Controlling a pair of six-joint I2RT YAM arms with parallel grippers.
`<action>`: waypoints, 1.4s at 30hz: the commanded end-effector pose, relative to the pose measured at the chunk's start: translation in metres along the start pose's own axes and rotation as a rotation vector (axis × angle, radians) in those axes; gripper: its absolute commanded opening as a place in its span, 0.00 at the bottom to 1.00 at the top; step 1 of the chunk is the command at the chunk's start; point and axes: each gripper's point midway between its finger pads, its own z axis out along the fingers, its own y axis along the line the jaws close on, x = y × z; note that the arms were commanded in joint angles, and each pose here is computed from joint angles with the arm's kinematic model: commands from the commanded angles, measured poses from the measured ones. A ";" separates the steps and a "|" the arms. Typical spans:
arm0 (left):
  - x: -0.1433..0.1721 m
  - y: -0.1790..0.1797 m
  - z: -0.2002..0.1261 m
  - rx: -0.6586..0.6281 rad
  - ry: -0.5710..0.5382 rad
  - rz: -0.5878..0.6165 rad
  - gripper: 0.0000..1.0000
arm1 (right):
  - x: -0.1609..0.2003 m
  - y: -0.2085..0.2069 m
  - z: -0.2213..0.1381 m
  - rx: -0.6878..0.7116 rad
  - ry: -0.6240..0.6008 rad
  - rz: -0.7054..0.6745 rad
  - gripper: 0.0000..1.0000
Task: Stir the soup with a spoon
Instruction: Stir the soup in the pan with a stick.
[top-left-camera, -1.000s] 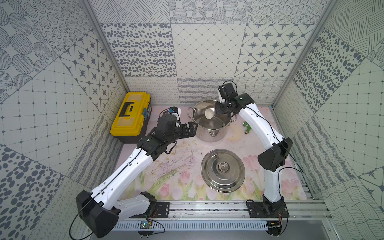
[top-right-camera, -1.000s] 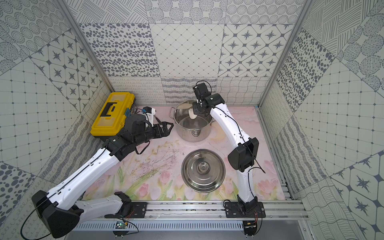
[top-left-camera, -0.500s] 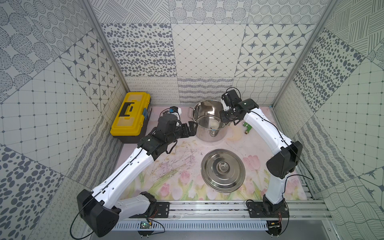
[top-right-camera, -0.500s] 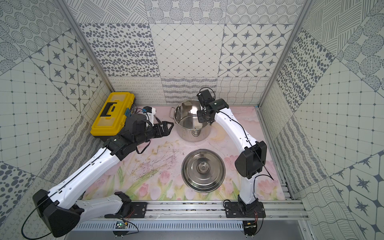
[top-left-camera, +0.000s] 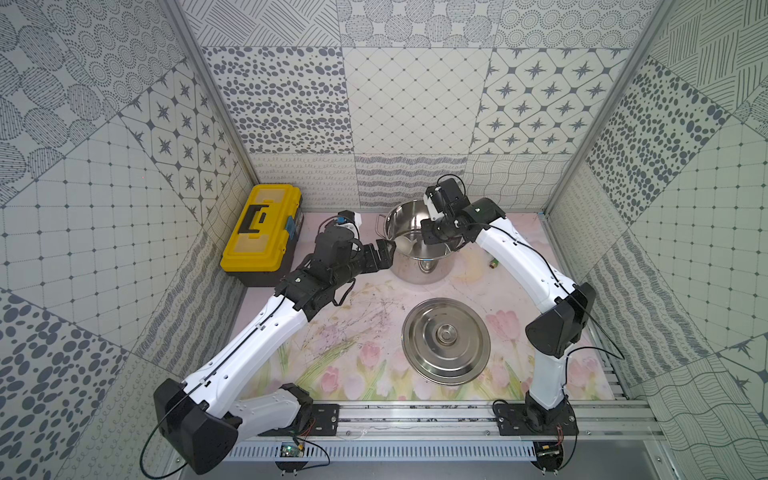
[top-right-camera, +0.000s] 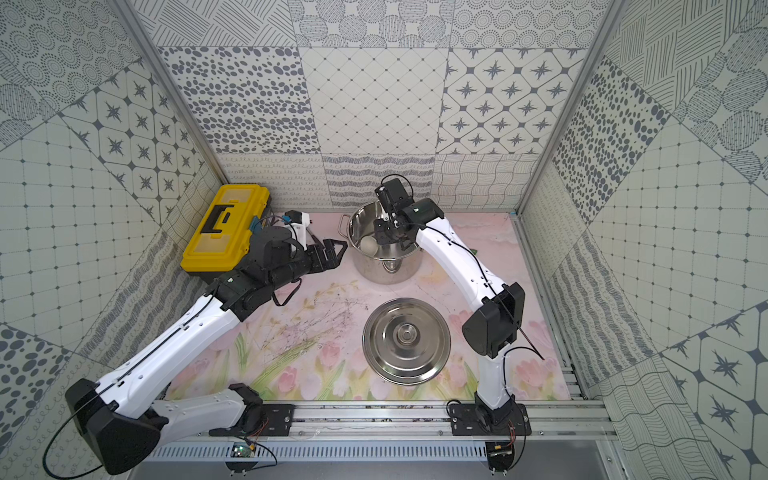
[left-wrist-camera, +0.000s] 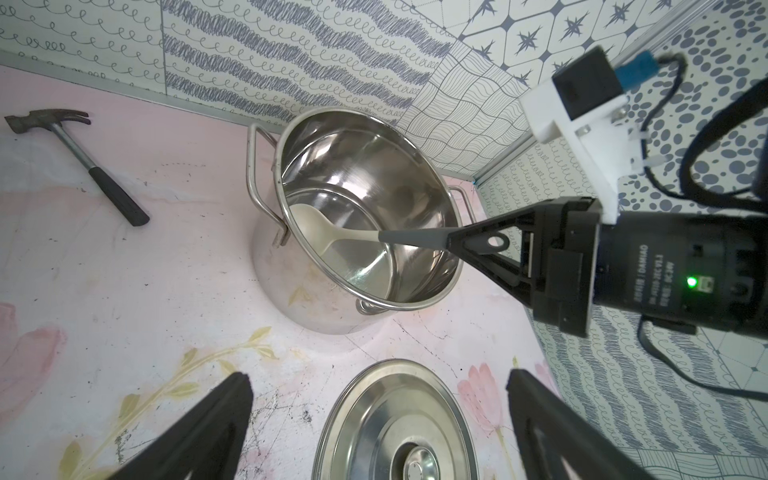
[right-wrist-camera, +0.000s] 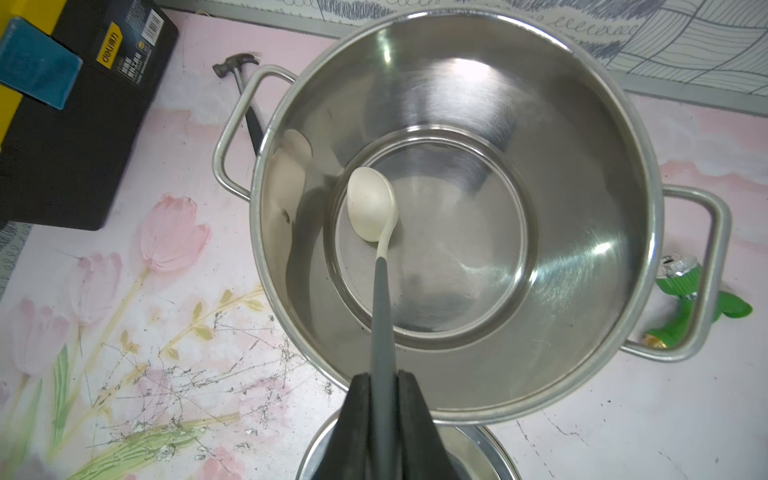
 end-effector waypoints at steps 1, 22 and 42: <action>-0.012 -0.007 -0.003 0.028 -0.051 -0.016 1.00 | -0.032 -0.004 0.001 0.022 -0.094 0.023 0.00; -0.012 -0.008 -0.002 0.033 -0.054 -0.004 1.00 | -0.024 -0.086 -0.020 0.198 -0.054 -0.033 0.00; -0.013 -0.007 -0.004 0.028 -0.054 -0.018 1.00 | 0.004 -0.013 -0.012 -0.005 -0.009 0.023 0.00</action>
